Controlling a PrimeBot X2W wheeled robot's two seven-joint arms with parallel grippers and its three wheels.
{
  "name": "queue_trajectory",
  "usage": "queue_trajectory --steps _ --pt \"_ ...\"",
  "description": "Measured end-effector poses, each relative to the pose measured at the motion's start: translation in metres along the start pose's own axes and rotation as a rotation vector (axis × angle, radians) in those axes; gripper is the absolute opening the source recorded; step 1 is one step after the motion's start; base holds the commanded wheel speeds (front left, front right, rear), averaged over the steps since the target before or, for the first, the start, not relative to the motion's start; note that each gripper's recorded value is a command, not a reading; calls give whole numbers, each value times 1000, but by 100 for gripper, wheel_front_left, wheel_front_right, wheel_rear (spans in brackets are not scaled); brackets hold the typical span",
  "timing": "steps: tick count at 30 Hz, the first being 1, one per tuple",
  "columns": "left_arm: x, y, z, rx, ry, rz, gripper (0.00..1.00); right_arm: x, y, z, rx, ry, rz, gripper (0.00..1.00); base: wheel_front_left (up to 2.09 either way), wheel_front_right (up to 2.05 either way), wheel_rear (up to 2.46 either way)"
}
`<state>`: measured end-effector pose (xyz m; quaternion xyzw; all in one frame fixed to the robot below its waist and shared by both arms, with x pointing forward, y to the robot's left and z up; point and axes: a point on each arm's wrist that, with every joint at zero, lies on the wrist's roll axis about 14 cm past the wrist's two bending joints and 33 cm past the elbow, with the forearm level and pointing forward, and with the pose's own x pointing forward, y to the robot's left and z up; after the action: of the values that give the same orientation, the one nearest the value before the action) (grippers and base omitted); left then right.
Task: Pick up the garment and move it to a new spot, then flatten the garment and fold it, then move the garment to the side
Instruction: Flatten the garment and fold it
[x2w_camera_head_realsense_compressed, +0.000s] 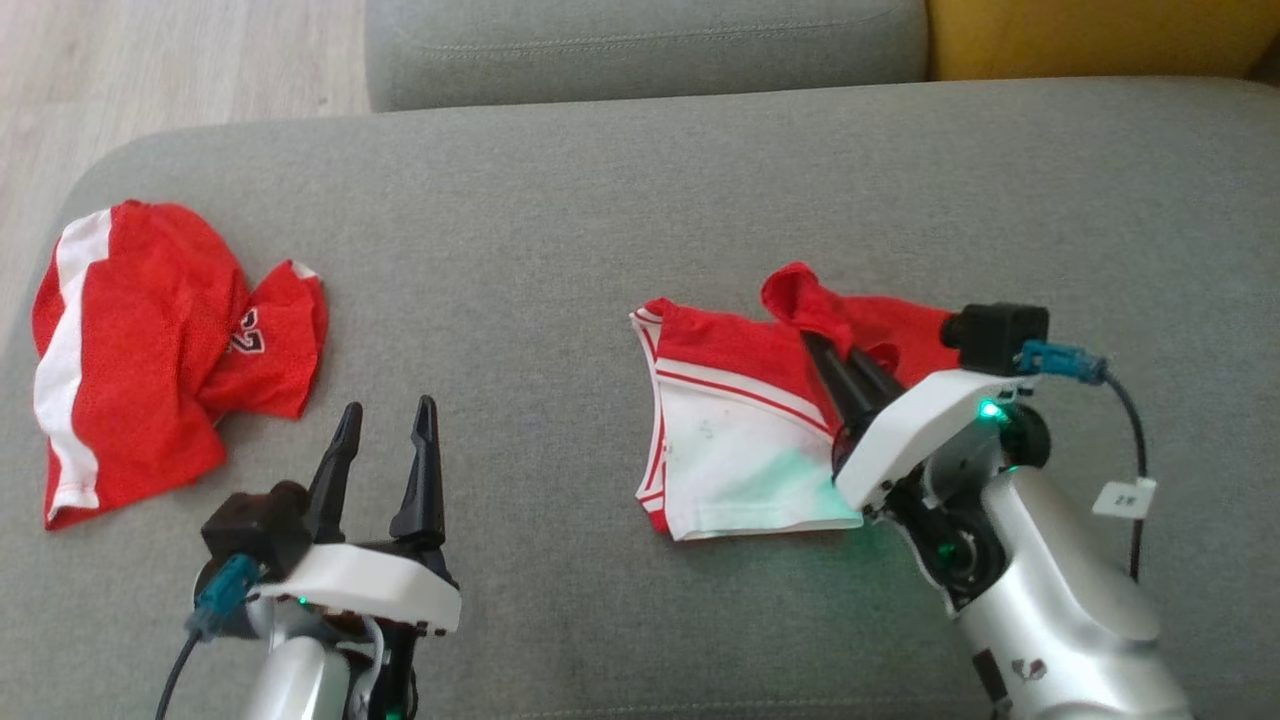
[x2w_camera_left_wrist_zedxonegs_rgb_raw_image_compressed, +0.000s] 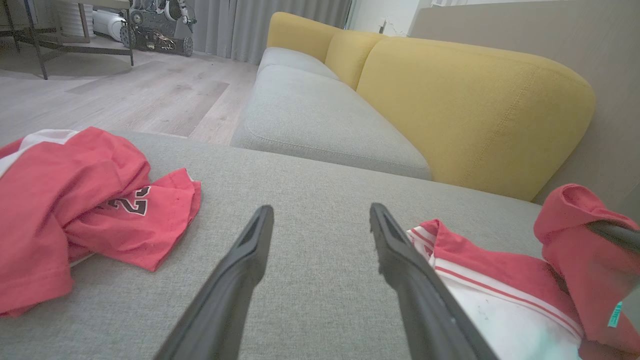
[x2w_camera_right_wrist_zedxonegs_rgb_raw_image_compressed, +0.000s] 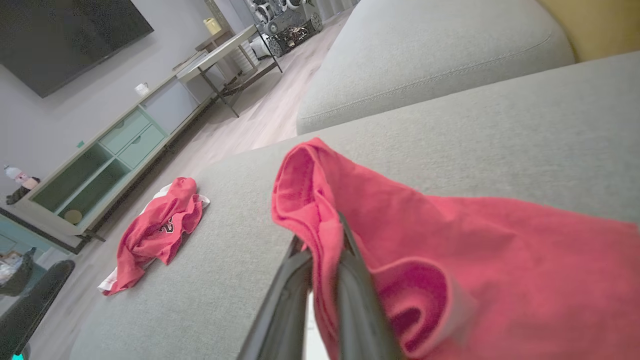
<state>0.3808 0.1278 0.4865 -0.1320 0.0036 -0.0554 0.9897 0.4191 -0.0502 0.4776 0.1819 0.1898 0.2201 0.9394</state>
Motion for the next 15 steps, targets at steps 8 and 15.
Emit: queue_trajectory --steps 8,15 --pt "-2 8 -7 -1 21 25 100 12 17 -34 60 37 57 0 0 0 0" --pt "-3 9 -13 -3 41 27 100 22 30 -41 126 33 99 100 0 0 0"
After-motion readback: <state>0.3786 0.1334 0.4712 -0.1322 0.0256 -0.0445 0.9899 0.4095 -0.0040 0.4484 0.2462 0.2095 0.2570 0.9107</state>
